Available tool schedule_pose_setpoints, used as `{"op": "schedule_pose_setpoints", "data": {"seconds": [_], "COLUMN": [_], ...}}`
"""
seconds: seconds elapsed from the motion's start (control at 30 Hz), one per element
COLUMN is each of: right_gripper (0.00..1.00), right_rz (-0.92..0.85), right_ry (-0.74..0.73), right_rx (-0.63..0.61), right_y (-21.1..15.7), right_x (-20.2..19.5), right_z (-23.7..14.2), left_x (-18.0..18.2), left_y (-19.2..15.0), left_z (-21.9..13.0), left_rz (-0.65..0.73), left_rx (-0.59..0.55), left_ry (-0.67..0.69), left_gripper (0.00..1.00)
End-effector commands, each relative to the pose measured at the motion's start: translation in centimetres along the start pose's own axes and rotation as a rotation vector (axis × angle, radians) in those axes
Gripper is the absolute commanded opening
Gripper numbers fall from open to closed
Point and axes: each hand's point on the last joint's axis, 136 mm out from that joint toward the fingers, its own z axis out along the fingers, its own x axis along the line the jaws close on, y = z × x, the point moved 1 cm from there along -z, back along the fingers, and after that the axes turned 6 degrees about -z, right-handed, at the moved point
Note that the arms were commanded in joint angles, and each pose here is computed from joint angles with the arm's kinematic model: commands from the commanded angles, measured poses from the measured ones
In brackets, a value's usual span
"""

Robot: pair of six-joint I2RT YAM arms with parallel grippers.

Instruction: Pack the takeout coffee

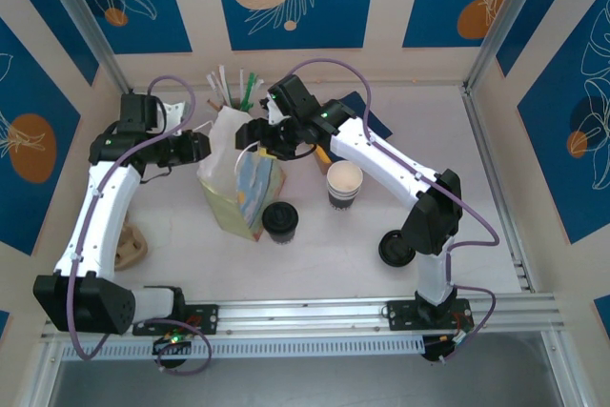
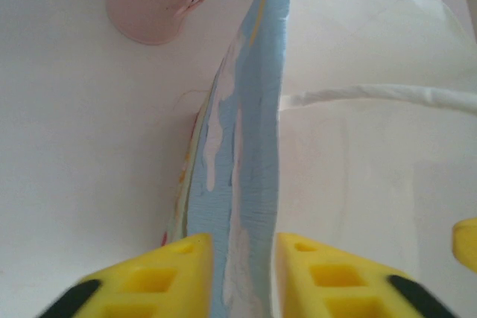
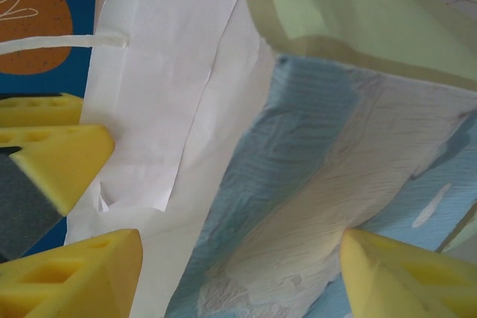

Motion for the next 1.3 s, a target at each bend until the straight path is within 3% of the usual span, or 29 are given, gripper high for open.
{"op": "schedule_pose_setpoints", "data": {"seconds": [0.0, 0.3, 0.73, 1.27], "right_gripper": [0.71, 0.75, 0.83, 0.85], "right_rz": [-0.003, -0.005, -0.006, -0.015], "right_ry": [0.039, 0.101, 0.180, 0.168], "right_rx": [-0.012, -0.036, -0.088, -0.042], "right_y": [0.2, 1.6, 3.5, 0.3], "right_x": [1.0, 2.2, 4.6, 4.6], "right_z": [-1.5, -2.4, -4.1, -6.6], "left_x": [-0.3, -0.3, -0.3, 0.5], "left_y": [0.3, 2.0, 1.9, 2.2], "left_z": [-0.2, -1.6, -1.4, -0.8], "left_rz": [0.039, 0.088, 0.105, 0.093], "left_rx": [-0.004, -0.082, -0.078, -0.076], "left_ry": [0.032, 0.088, 0.096, 0.135], "left_gripper": [0.18, 0.04, 0.02, 0.00]}}
